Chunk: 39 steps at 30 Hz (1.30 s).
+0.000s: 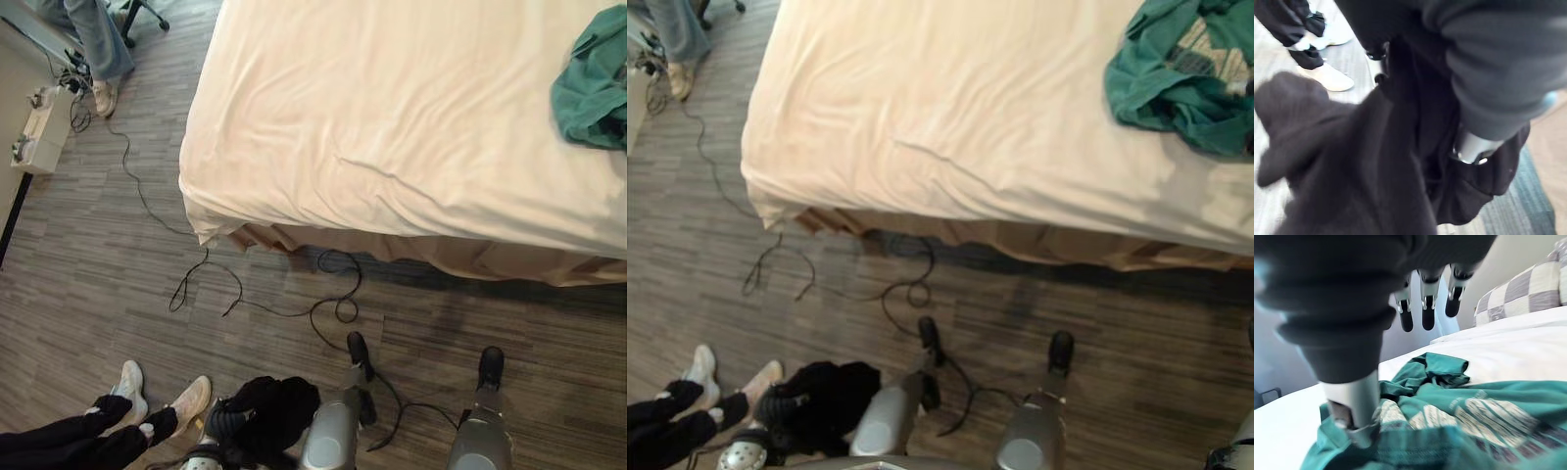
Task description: Tidy up the quilt and then pick up the clothes from the bed and put them into the laundry hamper.
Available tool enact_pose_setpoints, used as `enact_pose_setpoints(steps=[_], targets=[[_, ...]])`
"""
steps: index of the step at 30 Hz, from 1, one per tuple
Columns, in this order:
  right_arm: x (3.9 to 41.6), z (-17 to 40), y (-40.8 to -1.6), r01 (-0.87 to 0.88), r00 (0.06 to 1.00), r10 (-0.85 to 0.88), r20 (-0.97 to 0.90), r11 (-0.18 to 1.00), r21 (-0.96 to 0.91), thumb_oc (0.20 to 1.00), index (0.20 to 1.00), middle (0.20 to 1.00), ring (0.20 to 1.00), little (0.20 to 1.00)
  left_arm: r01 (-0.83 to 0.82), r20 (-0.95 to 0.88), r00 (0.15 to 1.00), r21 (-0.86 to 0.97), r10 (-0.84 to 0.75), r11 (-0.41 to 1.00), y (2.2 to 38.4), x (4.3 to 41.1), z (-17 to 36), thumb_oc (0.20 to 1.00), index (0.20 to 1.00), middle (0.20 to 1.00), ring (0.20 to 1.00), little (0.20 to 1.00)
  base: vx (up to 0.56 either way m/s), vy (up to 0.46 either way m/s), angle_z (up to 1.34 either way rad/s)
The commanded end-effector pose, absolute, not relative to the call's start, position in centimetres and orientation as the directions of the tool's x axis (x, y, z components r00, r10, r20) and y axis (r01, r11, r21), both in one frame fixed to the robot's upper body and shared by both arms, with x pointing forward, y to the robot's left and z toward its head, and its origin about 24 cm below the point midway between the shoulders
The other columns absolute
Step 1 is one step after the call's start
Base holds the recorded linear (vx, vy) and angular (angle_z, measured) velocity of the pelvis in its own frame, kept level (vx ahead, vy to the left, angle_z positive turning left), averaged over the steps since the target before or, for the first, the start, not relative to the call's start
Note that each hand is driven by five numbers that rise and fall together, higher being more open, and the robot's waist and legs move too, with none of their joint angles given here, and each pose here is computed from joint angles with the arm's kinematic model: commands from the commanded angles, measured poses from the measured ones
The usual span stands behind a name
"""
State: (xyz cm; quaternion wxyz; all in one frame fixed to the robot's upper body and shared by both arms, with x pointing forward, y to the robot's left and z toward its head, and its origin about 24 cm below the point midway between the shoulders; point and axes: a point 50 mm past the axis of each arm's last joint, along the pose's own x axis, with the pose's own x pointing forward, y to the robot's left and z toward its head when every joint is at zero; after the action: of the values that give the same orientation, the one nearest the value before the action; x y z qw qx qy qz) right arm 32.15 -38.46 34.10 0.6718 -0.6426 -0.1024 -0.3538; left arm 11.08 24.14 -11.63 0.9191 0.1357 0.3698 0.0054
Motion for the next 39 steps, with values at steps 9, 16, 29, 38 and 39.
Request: enact_pose_setpoints(steps=[9,16,29,38,39], targets=[[32.8,34.9,-38.9,0.600,0.735,-0.452,0.505,0.087,-0.795,1.000,1.000,1.000,1.000,1.000,0.110,-0.433,0.901,0.195,-0.015,0.975,22.8,19.1,-7.1,0.200,0.200,0.200,0.200,0.200,-0.04,-0.001,-0.01],[33.8,26.8,-39.1,0.474,0.831,-0.443,0.338,0.243,-0.847,0.200,0.200,0.200,0.200,0.200,0.148,-0.332,0.941,0.235,-0.064,0.961,21.9,21.0,-5.1,0.200,0.200,0.200,0.200,0.200,-0.01,0.029,0.03],[26.3,2.9,-30.2,0.247,0.959,-0.276,-0.058,0.920,-0.304,0.200,0.200,0.200,0.200,0.200,0.038,-0.338,0.938,0.319,0.076,0.947,25.7,21.6,-4.3,0.200,0.200,0.200,0.200,0.200,0.06,0.088,-0.02],[22.4,-2.6,-21.6,-0.002,0.976,0.012,-0.219,0.999,0.044,0.200,0.200,0.200,0.200,0.200,0.088,-0.371,0.927,0.355,0.054,0.931,25.0,21.6,-5.0,0.200,0.200,0.200,0.200,0.200,0.03,0.182,-0.10],[21.0,-5.2,-19.8,-0.033,0.943,0.055,-0.328,0.997,0.074,0.200,0.200,0.200,0.200,0.200,0.082,-0.376,0.925,0.346,0.058,0.935,24.6,21.6,-5.3,0.200,0.200,0.200,0.200,0.200,0.02,0.197,0.09]])
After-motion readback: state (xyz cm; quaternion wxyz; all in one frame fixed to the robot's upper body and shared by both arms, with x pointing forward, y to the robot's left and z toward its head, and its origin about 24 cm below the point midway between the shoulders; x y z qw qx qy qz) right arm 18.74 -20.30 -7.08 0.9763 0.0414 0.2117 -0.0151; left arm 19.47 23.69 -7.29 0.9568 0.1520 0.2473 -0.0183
